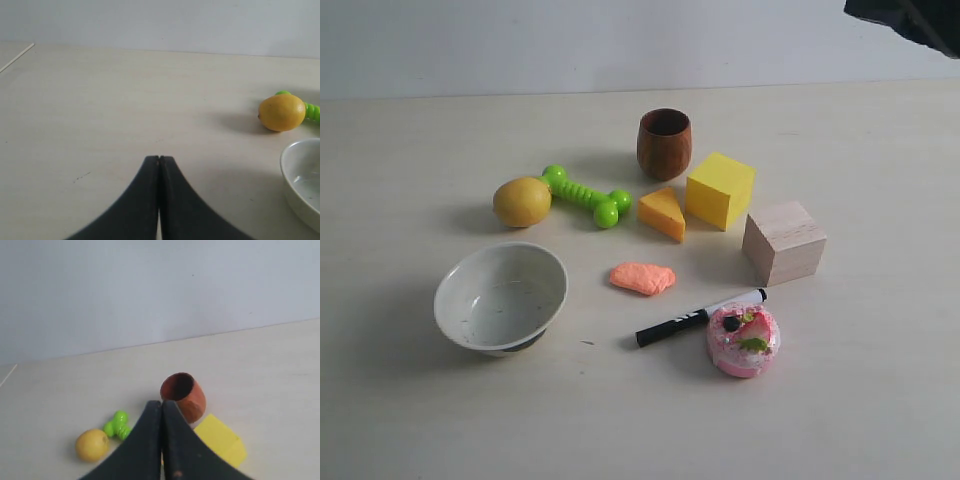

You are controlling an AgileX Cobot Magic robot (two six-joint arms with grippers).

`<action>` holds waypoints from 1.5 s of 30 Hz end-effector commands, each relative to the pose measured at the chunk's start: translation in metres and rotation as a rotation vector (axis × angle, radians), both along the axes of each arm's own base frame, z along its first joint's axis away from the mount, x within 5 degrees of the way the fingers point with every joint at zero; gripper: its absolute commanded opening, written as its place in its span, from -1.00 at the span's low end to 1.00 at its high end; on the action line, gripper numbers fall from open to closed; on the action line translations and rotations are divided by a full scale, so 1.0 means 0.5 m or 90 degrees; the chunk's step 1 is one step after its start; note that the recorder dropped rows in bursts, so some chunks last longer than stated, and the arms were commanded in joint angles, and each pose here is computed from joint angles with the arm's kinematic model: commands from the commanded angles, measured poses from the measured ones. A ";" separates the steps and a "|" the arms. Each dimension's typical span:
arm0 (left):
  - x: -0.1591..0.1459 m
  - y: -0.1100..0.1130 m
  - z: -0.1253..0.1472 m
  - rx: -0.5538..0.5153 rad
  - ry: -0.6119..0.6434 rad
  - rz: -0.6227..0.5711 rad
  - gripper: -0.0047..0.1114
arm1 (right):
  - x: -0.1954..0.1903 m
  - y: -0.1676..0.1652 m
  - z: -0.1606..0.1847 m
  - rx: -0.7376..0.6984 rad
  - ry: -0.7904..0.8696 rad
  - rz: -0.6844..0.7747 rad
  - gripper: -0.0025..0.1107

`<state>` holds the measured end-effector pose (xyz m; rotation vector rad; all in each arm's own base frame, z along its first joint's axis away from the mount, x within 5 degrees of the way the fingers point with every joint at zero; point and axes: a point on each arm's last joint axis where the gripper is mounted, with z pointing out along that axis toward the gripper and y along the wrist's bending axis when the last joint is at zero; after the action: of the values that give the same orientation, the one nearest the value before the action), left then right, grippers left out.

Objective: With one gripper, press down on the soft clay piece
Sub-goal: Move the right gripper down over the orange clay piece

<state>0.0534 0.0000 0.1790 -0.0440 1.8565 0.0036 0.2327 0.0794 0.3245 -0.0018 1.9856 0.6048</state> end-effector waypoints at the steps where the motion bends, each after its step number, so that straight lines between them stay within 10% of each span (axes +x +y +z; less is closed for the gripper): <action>1: 0.000 0.000 0.004 0.000 -0.012 0.001 -0.92 | 0.014 -0.006 0.005 0.003 -0.023 -0.038 -0.96; 26: 0.000 0.000 0.004 0.000 -0.012 0.001 -0.92 | 0.139 0.204 -0.098 -0.159 0.371 0.113 -0.96; 45: 0.000 0.000 0.004 0.000 -0.012 0.001 -0.92 | 0.183 0.286 -0.237 -0.157 0.635 -0.004 -0.96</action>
<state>0.0534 0.0000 0.1790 -0.0440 1.8565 0.0036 0.3236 0.2177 0.2093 0.1317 3.0003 0.3551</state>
